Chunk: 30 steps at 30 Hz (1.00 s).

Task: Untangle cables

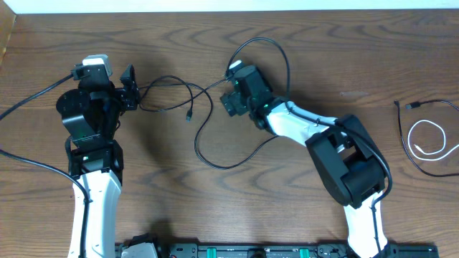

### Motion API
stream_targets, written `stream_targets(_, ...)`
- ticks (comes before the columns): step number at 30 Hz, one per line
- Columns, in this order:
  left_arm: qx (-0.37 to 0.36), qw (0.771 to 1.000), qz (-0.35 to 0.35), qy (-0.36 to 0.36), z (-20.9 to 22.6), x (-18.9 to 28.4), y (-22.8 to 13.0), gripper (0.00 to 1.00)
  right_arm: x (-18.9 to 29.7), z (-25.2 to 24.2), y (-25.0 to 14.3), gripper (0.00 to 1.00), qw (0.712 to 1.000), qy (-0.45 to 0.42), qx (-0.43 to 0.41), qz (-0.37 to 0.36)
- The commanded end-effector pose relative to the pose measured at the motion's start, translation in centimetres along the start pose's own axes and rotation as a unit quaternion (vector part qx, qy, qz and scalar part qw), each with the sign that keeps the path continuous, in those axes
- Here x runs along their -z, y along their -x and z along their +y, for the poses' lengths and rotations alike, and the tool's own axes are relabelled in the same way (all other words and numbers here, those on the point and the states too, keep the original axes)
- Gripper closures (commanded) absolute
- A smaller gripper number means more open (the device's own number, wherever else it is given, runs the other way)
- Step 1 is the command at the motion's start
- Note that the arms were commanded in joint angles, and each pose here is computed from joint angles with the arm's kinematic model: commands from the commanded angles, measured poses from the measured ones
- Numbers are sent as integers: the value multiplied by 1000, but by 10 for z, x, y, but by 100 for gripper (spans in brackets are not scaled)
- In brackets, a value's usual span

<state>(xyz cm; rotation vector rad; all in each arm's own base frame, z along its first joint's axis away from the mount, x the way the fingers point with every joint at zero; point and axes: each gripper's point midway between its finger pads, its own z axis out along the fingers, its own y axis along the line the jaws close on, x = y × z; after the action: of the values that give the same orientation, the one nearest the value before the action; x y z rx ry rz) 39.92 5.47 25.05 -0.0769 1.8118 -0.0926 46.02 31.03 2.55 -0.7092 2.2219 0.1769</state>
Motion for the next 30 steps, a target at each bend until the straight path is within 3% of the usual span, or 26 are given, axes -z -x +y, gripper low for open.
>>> stream_targets(1,-2,1000,-8,-9,-4,2,6,35,9,28,15,1,999,31,10,-18)
stream_targets(12,-2,1000,-8,-9,-4,2,6,35,15,62,32,1,997,53,26,-55)
stream_targets(30,-2,1000,-8,-9,-4,2,6,35,15,99,21,1,995,78,49,-47)
